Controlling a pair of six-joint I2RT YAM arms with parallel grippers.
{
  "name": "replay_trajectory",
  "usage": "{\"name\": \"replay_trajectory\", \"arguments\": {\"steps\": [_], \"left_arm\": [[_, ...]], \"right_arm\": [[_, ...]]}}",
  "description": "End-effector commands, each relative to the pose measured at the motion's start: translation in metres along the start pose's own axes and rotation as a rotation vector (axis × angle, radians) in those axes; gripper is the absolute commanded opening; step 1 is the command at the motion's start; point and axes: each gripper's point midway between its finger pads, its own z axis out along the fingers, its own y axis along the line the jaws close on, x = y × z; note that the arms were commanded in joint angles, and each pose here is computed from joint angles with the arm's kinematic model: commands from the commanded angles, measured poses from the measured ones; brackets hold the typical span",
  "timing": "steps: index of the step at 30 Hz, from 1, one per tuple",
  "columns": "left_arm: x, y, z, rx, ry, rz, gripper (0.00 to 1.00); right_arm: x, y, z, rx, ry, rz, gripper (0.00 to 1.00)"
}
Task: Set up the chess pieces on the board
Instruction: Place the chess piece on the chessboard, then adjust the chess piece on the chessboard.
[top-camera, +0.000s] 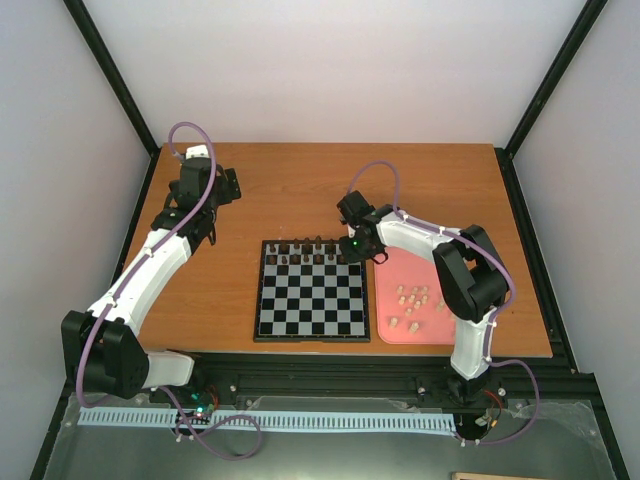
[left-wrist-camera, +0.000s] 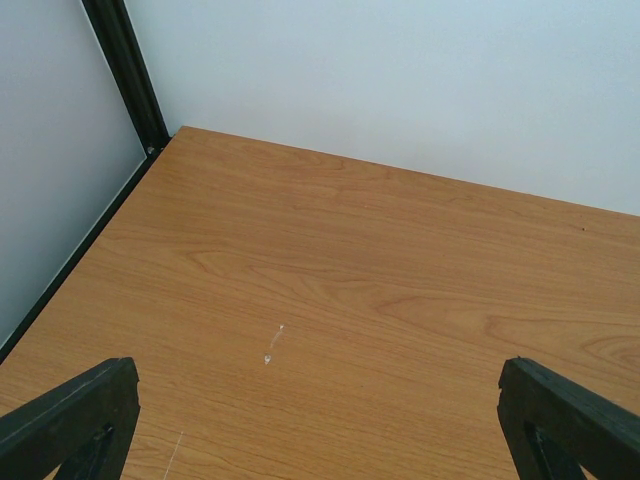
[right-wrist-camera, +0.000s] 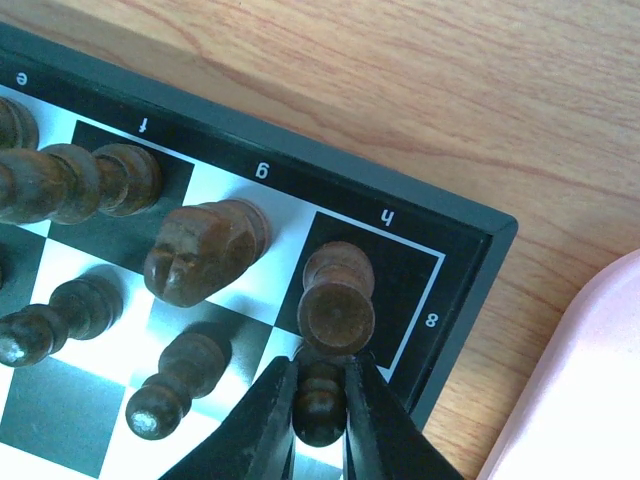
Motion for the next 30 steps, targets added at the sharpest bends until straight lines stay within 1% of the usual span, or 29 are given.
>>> {"name": "replay_trajectory", "arguments": {"steps": [1,4,7,24,27,30], "left_arm": [[-0.019,-0.004,-0.003,0.007,-0.041,-0.009,1.00],[-0.019,-0.005,-0.002,0.006,-0.040,-0.010,1.00],[-0.020,-0.004,-0.003,0.006,-0.041,-0.010,1.00],[-0.018,-0.005,-0.002,0.006,-0.038,-0.010,1.00],[-0.018,-0.005,-0.002,0.005,-0.037,-0.009,1.00],[-0.019,-0.005,-0.002,0.006,-0.038,-0.010,1.00]], "right_arm": [[0.007,0.006,-0.002,-0.009,0.011,-0.024,0.17],[0.007,0.007,-0.007,-0.008,0.001,-0.030,0.24],[0.008,0.006,-0.007,0.001,0.003,-0.033,0.26],[0.016,0.005,-0.011,0.009,0.012,-0.039,0.25],[0.017,0.009,-0.019,0.002,-0.001,-0.045,0.26],[0.014,0.012,-0.035,-0.015,-0.040,-0.047,0.27]]}}
